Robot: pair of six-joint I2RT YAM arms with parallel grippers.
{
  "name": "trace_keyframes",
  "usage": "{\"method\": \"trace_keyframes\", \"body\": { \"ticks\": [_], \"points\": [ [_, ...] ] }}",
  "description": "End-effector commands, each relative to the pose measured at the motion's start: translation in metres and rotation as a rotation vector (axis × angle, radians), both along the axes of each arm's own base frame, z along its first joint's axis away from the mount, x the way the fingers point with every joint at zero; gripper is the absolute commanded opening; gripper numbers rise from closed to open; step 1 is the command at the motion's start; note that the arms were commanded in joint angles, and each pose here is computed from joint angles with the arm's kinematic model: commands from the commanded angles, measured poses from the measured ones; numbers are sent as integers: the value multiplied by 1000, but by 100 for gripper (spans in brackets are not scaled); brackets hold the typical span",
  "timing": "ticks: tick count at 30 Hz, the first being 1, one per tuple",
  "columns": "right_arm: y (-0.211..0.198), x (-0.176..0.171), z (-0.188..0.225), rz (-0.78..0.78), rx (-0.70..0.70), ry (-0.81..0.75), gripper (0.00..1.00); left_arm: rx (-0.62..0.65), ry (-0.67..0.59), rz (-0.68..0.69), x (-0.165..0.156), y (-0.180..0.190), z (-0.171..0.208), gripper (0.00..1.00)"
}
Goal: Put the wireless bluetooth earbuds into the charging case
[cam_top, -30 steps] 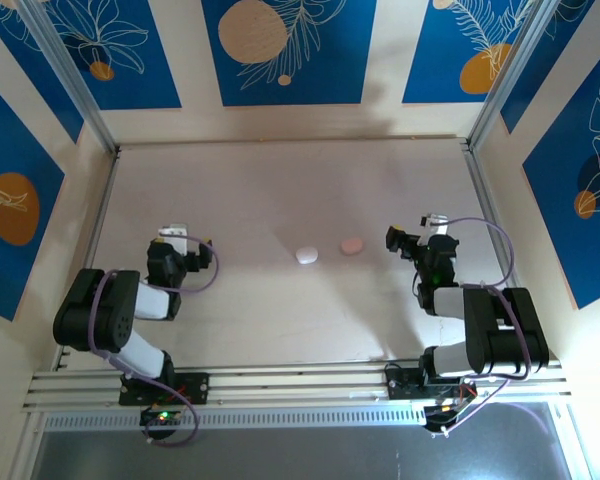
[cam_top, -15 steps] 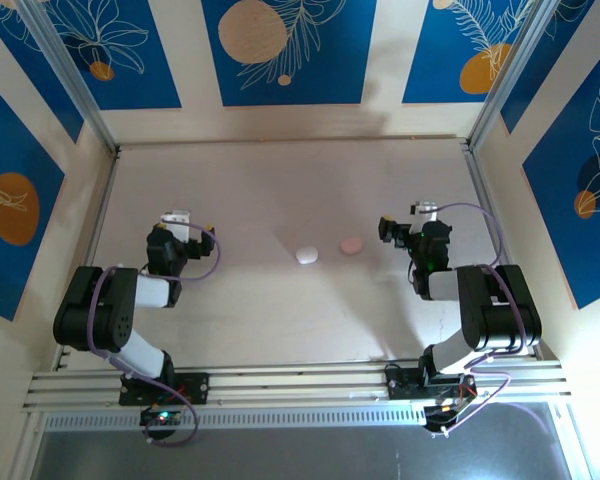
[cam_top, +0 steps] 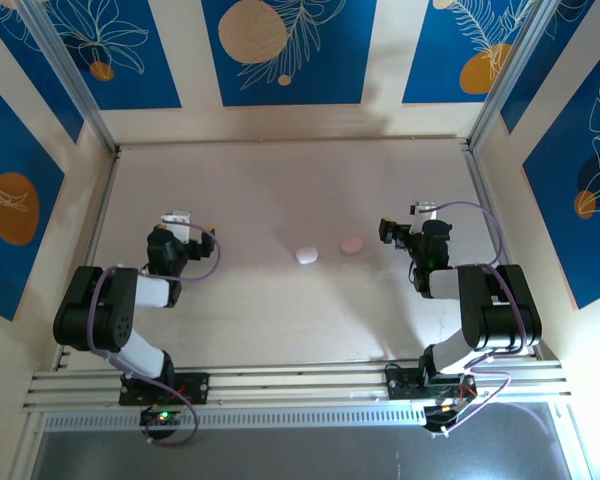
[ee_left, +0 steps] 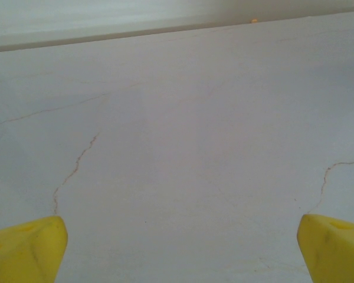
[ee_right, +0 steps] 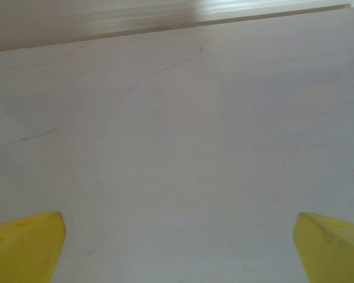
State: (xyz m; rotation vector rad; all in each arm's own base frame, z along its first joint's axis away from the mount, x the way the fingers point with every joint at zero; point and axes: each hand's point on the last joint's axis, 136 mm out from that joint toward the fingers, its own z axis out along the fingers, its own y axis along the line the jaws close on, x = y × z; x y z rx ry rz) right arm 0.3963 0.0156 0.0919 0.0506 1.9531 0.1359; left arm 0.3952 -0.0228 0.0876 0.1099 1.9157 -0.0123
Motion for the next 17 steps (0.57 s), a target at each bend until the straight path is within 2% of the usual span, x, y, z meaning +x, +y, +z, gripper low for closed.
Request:
{"method": "trace_keyframes", "body": {
  "ticks": [1,17],
  "points": [
    [3,0,2,19,-12,-10,99,4,-12,-18,1,-2,4,100],
    [4,0,2,23,-11,-7,99,3,-13,-18,1,-2,4,100]
  ]
}}
